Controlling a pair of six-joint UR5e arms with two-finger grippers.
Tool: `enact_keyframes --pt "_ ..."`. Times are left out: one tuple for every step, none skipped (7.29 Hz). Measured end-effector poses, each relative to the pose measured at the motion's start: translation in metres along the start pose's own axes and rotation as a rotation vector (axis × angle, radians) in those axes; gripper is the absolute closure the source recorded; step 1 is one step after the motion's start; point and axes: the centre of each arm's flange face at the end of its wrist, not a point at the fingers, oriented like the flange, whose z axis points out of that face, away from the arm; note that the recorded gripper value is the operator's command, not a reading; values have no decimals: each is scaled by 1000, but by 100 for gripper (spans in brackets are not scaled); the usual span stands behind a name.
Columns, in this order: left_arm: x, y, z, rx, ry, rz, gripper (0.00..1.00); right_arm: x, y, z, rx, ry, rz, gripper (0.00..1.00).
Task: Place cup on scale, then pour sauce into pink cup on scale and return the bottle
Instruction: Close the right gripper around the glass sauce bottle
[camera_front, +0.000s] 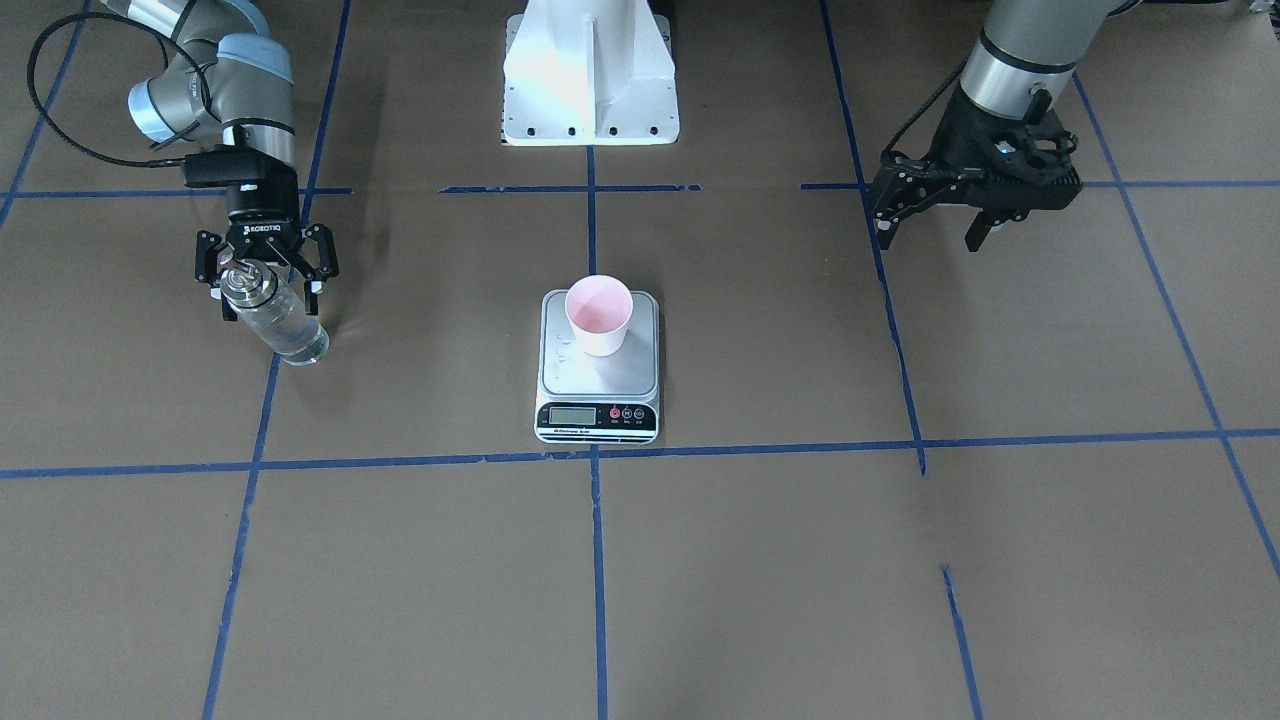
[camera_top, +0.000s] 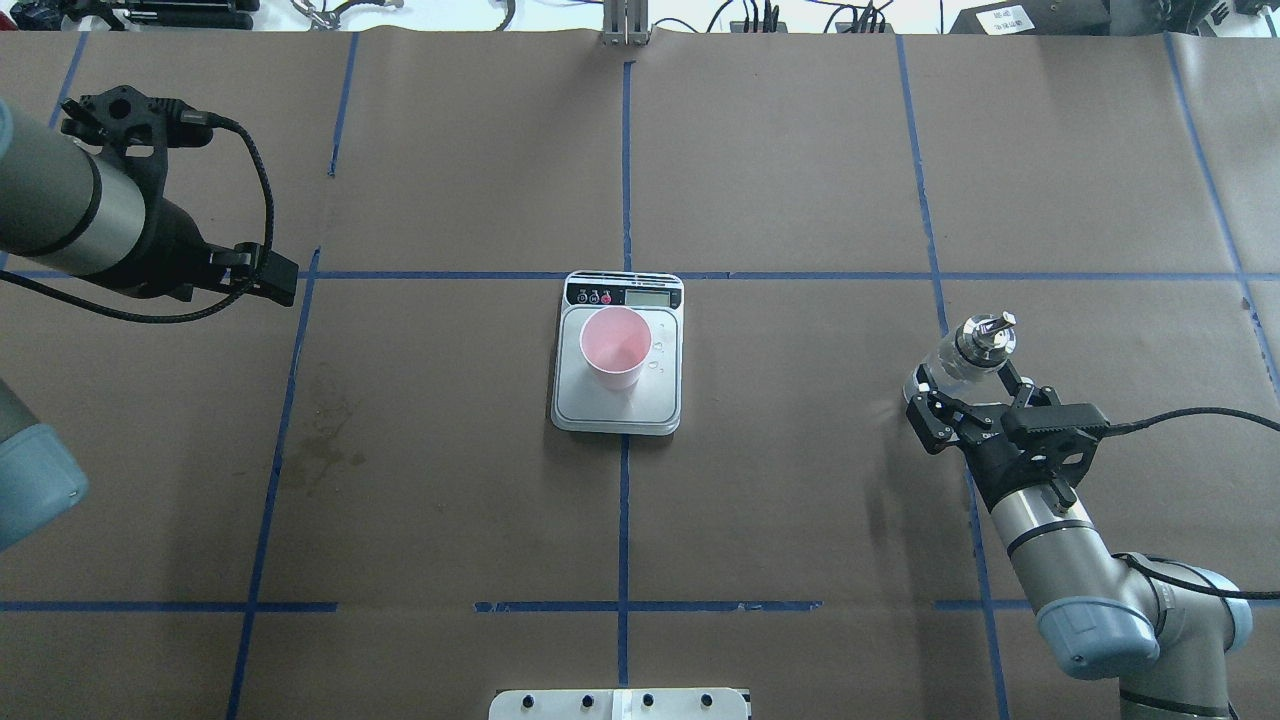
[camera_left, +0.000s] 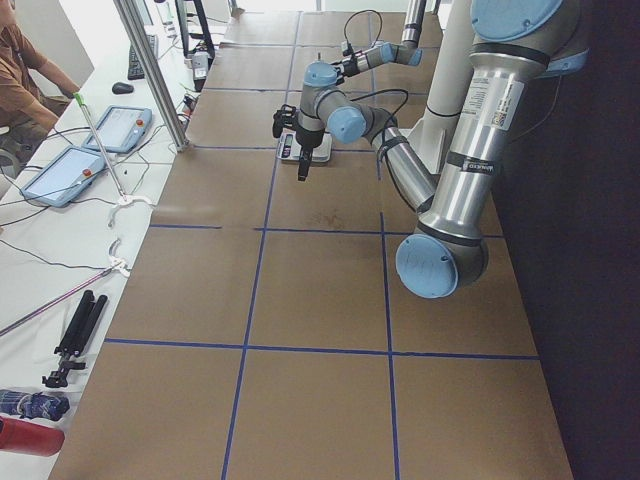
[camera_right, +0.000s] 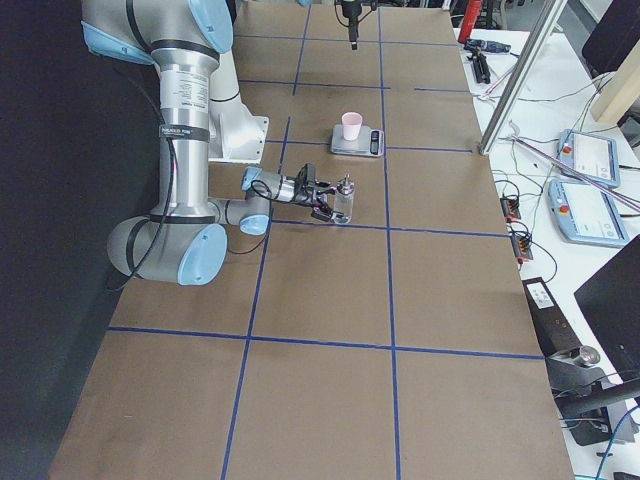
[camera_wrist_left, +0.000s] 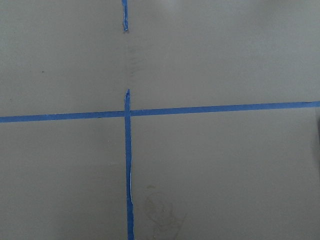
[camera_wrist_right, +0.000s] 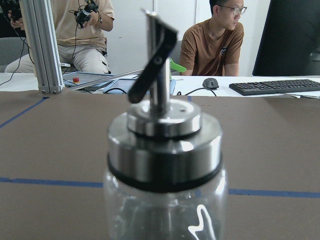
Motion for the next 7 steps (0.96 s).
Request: enact_keyframes --pt "0 0 0 0 0 0 0 -5 -1 3 1 -2 3 0" --pt "0 0 0 0 1 0 0 -10 -3 5 4 -5 5 0" --pt "0 0 -1 1 1 0 0 -13 -4 6 5 -7 5 0" --pt "0 0 -1 1 2 -1 0 -14 -5 7 3 -7 4 0" --pt "1 0 -2 1 3 0 0 -13 -5 9 2 -5 4 0" --pt "1 0 -2 2 4 -6 0 -13 -6 10 -1 -5 5 5" --pt "2 0 -2 3 6 -19 0 -12 -7 11 -2 -5 5 46"
